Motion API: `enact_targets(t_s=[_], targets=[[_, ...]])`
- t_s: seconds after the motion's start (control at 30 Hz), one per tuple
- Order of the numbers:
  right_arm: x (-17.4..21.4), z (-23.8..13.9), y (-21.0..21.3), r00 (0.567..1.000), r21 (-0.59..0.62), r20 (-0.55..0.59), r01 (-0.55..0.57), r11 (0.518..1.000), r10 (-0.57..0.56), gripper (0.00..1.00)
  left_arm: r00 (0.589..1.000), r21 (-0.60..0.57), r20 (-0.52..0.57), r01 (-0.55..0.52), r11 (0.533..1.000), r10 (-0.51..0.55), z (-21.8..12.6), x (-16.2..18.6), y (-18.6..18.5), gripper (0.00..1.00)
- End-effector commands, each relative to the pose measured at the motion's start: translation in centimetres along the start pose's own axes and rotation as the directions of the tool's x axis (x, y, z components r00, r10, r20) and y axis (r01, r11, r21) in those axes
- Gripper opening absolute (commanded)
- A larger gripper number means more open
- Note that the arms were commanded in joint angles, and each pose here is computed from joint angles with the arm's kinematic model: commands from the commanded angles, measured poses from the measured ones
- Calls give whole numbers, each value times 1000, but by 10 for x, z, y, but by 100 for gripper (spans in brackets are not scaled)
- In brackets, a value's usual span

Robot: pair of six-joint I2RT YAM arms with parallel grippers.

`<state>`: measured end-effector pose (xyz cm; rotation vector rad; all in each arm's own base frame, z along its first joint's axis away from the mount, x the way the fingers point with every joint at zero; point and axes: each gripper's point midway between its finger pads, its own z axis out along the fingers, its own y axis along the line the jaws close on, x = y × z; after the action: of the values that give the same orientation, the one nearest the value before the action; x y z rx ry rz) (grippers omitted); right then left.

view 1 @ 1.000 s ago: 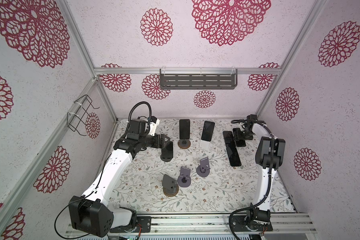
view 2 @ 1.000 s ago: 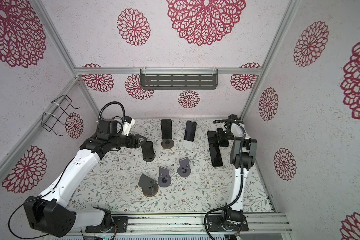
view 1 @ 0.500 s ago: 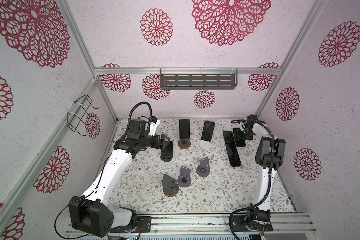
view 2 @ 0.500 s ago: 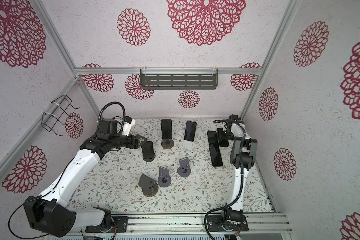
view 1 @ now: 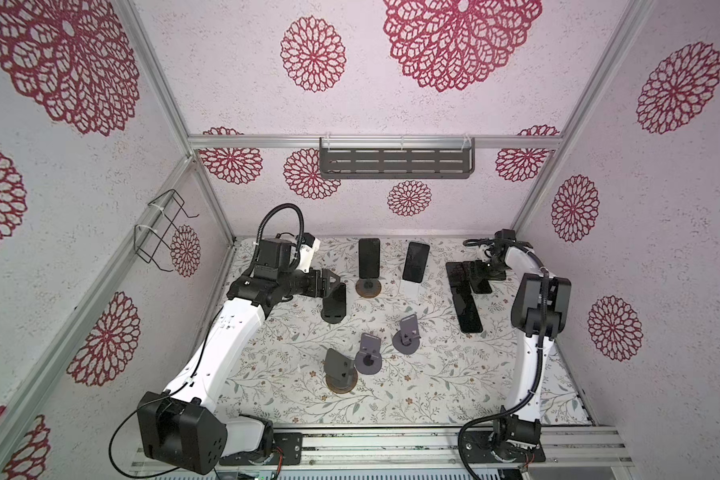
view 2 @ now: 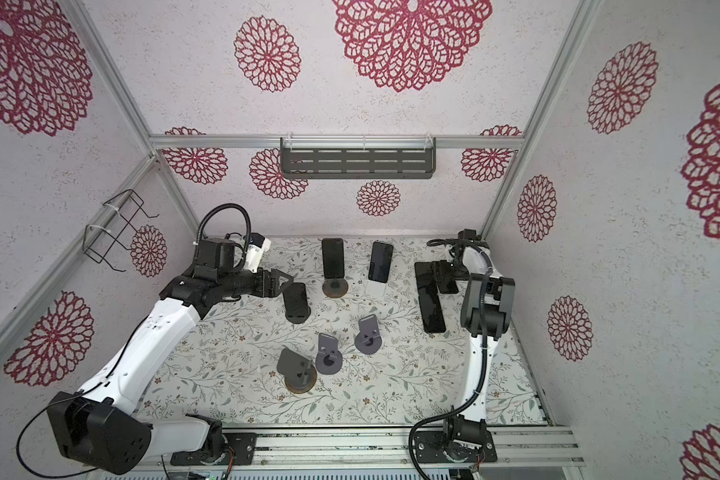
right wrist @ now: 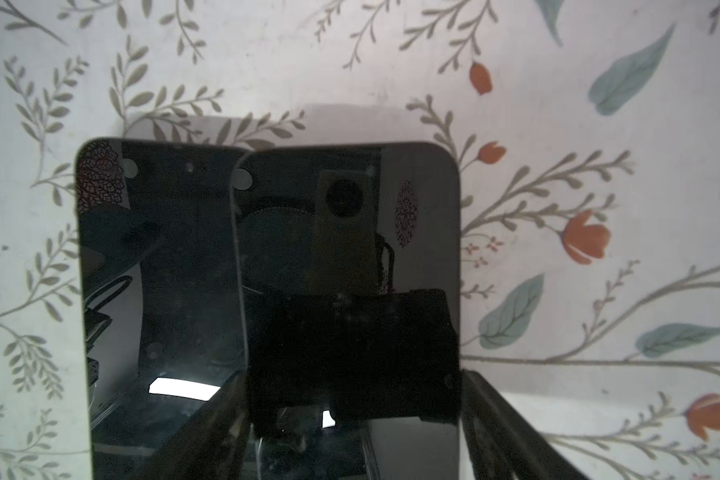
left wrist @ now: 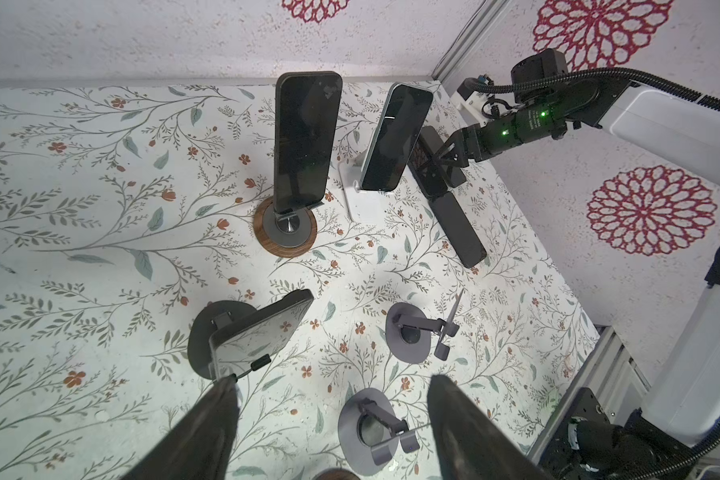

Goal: Remove the phone from the phone stand
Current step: 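Lower the phone flat beside the other phones and open the right gripper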

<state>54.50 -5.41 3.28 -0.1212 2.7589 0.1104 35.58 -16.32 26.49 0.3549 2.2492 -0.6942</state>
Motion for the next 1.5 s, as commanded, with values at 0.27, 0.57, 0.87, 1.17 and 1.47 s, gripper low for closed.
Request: enact_targets(t_s=[0.27, 0.57, 0.87, 1.17, 1.47], targets=[[12, 5, -15, 997, 27, -24, -72, 997, 73, 80, 999, -4, 3, -33, 999, 33, -3, -2, 0, 76], [12, -2, -23, 995, 13, 3, -104, 994, 104, 79, 999, -3, 3, -32, 999, 32, -3, -2, 0, 76], [16, -2, -7, 994, -67, 12, -107, 992, 109, 78, 999, -6, -3, -32, 999, 32, -2, -1, 1, 76], [14, -12, -7, 989, -88, 38, -142, 986, 146, 77, 999, -9, -9, -31, 999, 31, -1, 0, 2, 77], [-10, -57, -17, 978, -33, 148, -145, 989, 149, 79, 999, -22, -11, -31, 999, 31, 0, 0, 5, 76]])
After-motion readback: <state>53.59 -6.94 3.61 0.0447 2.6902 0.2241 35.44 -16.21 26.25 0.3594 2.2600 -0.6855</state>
